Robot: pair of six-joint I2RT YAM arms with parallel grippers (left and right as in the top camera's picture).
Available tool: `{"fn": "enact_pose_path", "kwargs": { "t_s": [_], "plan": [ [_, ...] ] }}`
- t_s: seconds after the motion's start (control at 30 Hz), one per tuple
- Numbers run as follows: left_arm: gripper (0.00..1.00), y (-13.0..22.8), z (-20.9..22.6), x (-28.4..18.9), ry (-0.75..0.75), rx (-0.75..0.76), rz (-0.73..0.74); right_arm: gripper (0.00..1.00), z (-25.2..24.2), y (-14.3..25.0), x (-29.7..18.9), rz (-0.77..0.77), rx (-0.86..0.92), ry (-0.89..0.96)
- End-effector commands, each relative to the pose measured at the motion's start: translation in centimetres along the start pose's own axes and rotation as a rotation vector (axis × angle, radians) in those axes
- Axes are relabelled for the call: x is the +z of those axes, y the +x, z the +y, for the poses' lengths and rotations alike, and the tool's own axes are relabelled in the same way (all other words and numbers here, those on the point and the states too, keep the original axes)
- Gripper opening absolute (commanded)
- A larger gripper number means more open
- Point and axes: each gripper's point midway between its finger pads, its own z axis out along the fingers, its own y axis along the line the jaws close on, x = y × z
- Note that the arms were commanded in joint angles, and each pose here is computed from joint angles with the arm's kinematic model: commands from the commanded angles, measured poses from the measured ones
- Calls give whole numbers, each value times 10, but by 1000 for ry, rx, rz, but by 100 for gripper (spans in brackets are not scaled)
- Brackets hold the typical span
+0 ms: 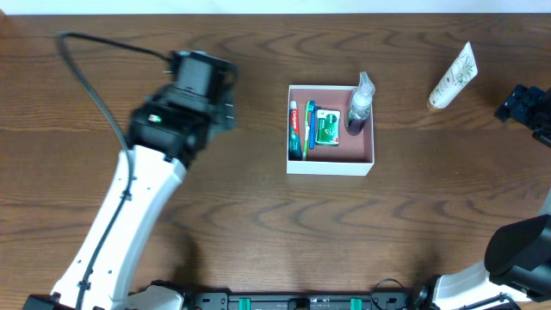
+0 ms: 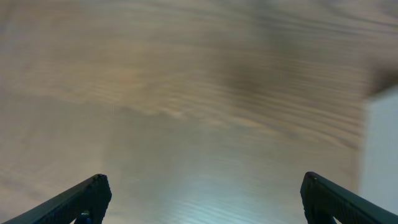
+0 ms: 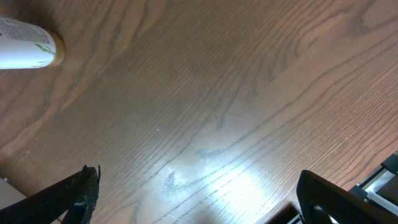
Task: Pack container
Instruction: 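Raise the left gripper and retract it to the left, then move the right gripper to the white lotion tube and grasp it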
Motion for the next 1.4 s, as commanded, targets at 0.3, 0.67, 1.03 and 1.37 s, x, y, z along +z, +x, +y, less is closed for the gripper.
{"fn": "enact_pose_path", "kwargs": {
  "t_s": [0.3,0.67,1.03,1.37],
  "plan": [
    [98,13,94,30,-203,-207,93,99,-13,-4,0,-20,-68,68],
    [98,45,117,70,-283,-235,233,99,12,-7,0,-20,-16,-74],
    [98,49,115,76,-288,-227,253,99,85,-3,-22,31,-26,-508],
    [98,49,115,76,-288,-227,253,99,125,-38,-52,-260,-434,-734]
  ]
}}
